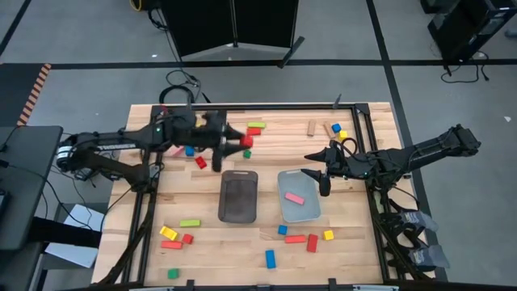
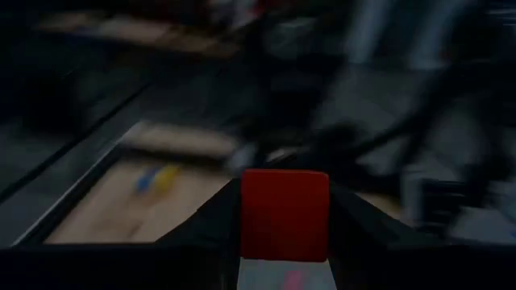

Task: Sort blocks by size
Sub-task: Put the top small red block into the black bin

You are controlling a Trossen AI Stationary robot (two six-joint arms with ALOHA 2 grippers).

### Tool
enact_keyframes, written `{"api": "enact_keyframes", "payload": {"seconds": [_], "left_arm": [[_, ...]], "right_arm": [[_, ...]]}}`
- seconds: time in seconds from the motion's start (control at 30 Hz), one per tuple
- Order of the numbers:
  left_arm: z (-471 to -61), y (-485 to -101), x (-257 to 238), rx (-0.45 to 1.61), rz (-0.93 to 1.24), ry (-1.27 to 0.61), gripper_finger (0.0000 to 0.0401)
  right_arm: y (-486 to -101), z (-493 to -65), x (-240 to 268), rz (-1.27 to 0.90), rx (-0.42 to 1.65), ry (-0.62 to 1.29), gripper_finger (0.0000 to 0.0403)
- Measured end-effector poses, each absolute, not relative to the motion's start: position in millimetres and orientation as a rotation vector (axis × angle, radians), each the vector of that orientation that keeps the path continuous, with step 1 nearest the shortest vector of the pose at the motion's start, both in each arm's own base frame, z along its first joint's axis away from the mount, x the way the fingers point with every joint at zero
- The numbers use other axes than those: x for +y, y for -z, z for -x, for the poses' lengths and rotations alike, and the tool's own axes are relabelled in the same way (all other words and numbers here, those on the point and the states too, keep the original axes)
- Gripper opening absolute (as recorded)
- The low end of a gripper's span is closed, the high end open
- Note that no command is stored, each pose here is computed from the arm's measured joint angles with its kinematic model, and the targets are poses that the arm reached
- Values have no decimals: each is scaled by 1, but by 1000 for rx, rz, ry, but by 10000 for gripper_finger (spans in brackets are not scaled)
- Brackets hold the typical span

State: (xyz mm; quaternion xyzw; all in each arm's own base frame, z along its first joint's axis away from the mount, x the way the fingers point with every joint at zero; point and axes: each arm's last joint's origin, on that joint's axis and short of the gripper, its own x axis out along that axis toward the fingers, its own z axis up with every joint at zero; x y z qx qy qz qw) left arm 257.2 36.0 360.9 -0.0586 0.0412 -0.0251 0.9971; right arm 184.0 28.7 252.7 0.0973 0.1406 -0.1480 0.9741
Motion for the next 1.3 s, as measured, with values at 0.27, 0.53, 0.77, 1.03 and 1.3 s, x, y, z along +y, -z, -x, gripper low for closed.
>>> {"api": "enact_keyframes", "payload": {"seconds": [0.27,0.53,0.77,1.03,1.3], "left_arm": [[-264,-362,-10,8,-151,393,139],[-268,-358,-41,-157,-244,626,139],[-268,-364,-46,-588,83,521,139],[-263,-343,-41,-767,316,431,139],[-277,-317,-42,-389,217,373,139]], "right_arm": [[-253,-184,28,-195,284,300,252],[-253,-184,28,-196,285,300,251],[-252,-186,29,-199,280,300,247],[-251,-189,30,-199,281,299,248],[-251,-190,30,-204,273,290,246]]}}
